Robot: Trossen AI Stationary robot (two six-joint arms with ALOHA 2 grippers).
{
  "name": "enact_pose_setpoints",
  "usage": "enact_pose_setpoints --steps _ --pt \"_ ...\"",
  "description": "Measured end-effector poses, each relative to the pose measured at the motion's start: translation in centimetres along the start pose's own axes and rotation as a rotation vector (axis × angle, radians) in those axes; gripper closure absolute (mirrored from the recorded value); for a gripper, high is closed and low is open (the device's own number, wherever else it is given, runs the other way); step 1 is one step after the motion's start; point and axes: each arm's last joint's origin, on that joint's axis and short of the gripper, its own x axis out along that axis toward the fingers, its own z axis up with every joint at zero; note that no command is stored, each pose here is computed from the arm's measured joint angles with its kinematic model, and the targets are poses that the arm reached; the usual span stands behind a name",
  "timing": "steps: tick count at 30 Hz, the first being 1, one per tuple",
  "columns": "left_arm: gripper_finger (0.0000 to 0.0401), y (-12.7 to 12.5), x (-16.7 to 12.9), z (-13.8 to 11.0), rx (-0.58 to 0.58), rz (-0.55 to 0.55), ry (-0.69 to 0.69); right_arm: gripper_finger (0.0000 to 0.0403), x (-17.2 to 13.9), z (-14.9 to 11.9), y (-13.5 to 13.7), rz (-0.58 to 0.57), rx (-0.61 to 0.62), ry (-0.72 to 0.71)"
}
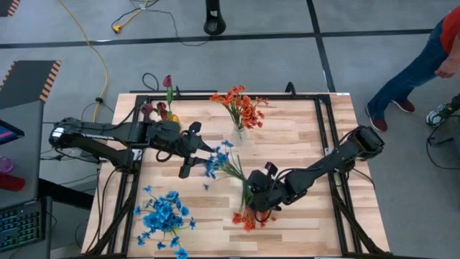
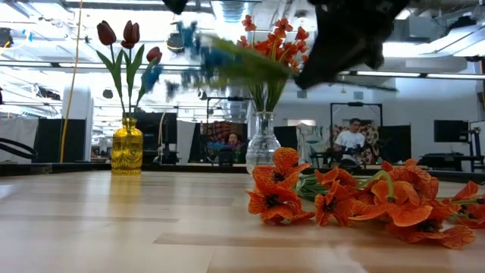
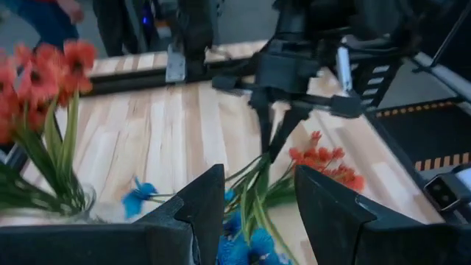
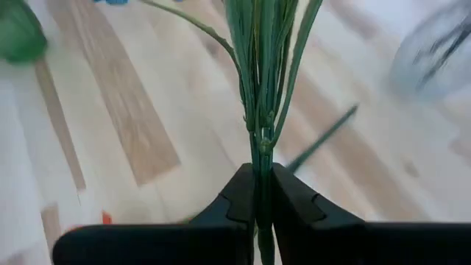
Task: Sort flowers into vase by color
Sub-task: Put the blue flowers into the green vase
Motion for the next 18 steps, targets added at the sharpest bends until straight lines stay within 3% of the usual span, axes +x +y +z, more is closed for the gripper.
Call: enact_pose_setpoints --steps 7,12,18 --pt "0.0247 -1.5 -2.5 1.1 0.037 -0.009 -0.089 0.0346 -2.2 2.4 0.4 -0.001 -0.071 -0.252" --pt "0.0247 -2.2 -4.8 1.6 0.069 0.027 -0.158 0.0346 -2.4 4.6 0.8 -0.018 -0.15 -0.42" --pt "0.0247 -2.8 -8.1 2.5 0.097 0.032 -0.305 0.0346 -2.1 7.2 0.3 -0.049 -0.162 -0.551"
